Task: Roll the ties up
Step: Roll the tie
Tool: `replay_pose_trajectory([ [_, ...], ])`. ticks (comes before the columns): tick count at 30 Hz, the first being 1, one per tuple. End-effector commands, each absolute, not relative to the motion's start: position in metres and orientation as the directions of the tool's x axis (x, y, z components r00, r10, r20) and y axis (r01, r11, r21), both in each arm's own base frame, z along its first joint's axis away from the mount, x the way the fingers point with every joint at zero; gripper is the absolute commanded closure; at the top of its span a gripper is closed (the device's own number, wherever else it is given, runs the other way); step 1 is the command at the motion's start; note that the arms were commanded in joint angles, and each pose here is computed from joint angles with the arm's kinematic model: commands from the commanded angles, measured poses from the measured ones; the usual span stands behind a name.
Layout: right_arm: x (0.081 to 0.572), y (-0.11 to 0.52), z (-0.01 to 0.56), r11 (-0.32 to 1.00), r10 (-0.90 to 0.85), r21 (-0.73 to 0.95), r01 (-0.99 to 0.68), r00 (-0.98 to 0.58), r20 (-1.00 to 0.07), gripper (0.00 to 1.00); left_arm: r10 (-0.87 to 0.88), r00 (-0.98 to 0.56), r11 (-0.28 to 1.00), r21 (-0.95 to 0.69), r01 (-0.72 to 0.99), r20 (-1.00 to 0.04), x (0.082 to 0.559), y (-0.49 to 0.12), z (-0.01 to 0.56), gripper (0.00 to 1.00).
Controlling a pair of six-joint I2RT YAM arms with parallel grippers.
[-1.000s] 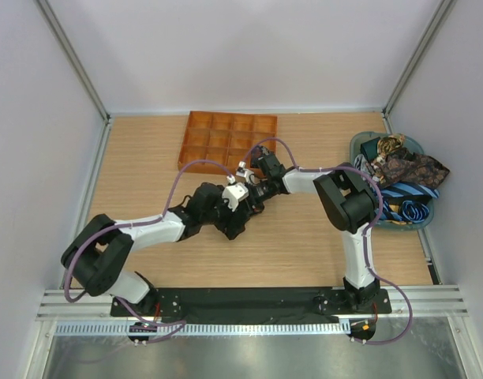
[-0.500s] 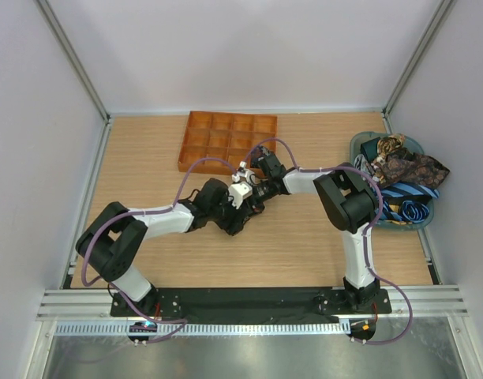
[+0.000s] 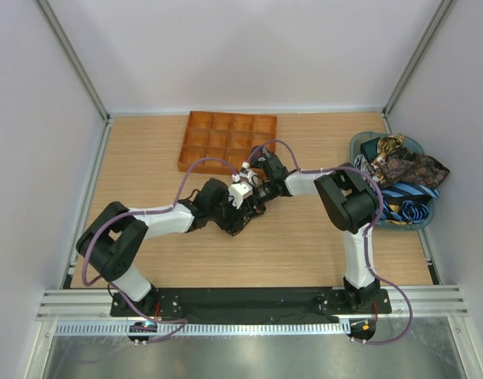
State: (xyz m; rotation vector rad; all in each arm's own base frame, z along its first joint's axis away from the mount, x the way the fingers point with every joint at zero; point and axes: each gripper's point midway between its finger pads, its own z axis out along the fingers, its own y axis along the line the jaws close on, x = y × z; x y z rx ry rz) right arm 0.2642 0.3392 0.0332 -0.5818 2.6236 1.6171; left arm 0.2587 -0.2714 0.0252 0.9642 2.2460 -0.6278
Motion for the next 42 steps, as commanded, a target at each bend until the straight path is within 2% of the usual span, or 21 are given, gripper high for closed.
replay_pose_trajectory([
  [1, 0.272, 0.319, 0.016, 0.509, -0.252, 0.806, -0.302, -0.948, -0.196, 0.47, 0.475, -0.605, 0.644, -0.216, 0.734, -0.639, 0.253, -0.265, 0.013, 0.69],
  [3, 0.275, 0.32, 0.023, 0.5, -0.231, 0.818, -0.284, -0.954, -0.19, 0.44, 0.478, -0.609, 0.642, -0.221, 0.734, -0.633, 0.254, -0.268, 0.011, 0.72],
  [10, 0.289, 0.316, 0.039, 0.48, -0.156, 0.842, -0.247, -0.968, -0.195, 0.43, 0.496, -0.646, 0.647, -0.249, 0.721, -0.58, 0.249, -0.267, 0.002, 0.78],
  [17, 0.303, 0.293, 0.043, 0.483, -0.052, 0.863, -0.149, -0.989, -0.141, 0.42, 0.502, -0.648, 0.64, -0.258, 0.724, -0.572, 0.248, -0.268, 0.0, 0.8],
  [21, 0.308, 0.286, 0.047, 0.463, -0.027, 0.873, -0.156, -0.986, -0.162, 0.44, 0.503, -0.654, 0.642, -0.262, 0.72, -0.565, 0.248, -0.269, -0.001, 0.8],
  [32, 0.322, 0.238, 0.069, 0.534, 0.126, 0.833, -0.144, -0.961, -0.247, 0.43, 0.509, -0.662, 0.653, -0.255, 0.714, -0.549, 0.249, -0.267, -0.001, 0.8],
  [36, 0.305, 0.225, 0.067, 0.632, 0.068, 0.745, -0.215, -0.941, -0.33, 0.46, 0.511, -0.671, 0.659, -0.257, 0.707, -0.538, 0.249, -0.267, -0.001, 0.8],
  [40, 0.284, 0.209, 0.07, 0.774, 0.012, 0.554, -0.306, -0.868, -0.496, 0.44, 0.511, -0.689, 0.671, -0.264, 0.693, -0.514, 0.252, -0.27, 0.0, 0.8],
  [42, 0.267, 0.22, 0.075, 0.783, -0.047, 0.495, -0.377, -0.829, -0.557, 0.44, 0.512, -0.698, 0.674, -0.269, 0.688, -0.501, 0.25, -0.268, -0.001, 0.79],
])
